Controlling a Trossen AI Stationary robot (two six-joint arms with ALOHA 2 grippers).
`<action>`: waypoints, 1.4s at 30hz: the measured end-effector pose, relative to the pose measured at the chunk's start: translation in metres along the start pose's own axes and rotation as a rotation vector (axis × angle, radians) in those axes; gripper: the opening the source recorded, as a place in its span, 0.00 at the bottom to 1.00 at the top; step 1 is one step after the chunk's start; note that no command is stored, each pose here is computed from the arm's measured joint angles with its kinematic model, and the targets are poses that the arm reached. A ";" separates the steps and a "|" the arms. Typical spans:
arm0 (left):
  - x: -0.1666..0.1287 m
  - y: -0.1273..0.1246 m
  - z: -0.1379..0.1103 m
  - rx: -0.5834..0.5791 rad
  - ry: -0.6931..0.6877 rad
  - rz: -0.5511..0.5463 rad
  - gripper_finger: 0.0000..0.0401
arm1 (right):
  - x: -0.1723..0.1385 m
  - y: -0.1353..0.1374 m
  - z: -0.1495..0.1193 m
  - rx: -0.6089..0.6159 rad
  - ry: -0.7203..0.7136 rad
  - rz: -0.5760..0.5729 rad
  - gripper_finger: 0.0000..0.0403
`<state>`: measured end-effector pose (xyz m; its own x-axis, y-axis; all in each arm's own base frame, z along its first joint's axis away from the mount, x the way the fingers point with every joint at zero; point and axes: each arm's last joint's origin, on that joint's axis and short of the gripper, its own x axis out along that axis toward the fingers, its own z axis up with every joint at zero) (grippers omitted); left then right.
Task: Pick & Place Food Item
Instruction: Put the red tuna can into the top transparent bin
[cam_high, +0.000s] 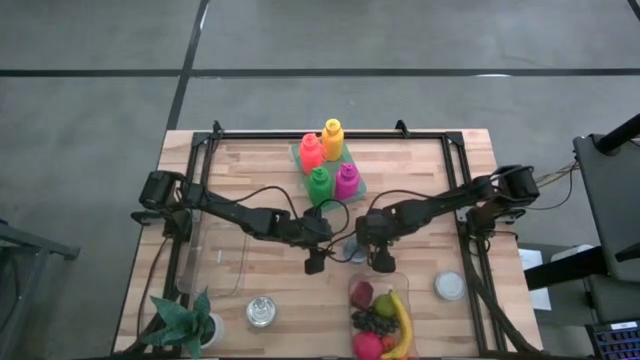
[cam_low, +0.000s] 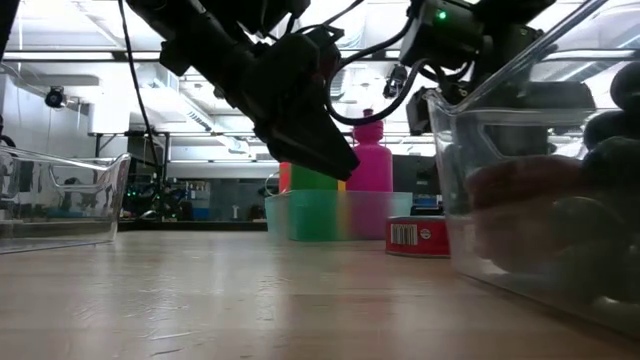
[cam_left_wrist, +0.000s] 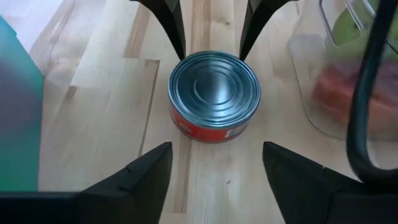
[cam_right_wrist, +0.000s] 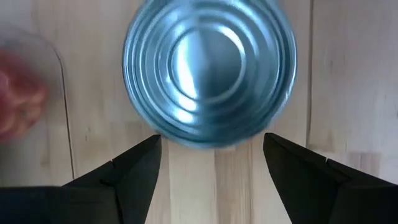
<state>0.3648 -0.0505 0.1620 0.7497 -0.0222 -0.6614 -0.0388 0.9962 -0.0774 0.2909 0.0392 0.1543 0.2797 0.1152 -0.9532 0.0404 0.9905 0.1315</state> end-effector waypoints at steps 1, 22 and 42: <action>0.000 0.000 0.000 0.000 0.001 0.000 0.61 | 0.000 0.000 0.002 -0.002 -0.002 0.000 0.69; 0.000 0.001 -0.003 -0.005 0.030 0.006 0.53 | 0.003 -0.007 0.032 0.008 -0.151 0.004 0.69; -0.001 0.002 -0.013 -0.055 0.142 -0.004 0.53 | -0.014 -0.018 0.041 0.181 -0.209 -0.005 0.69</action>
<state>0.3551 -0.0499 0.1530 0.6493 -0.0421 -0.7594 -0.0745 0.9902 -0.1185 0.3255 0.0168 0.1760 0.4704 0.0735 -0.8794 0.2079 0.9593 0.1914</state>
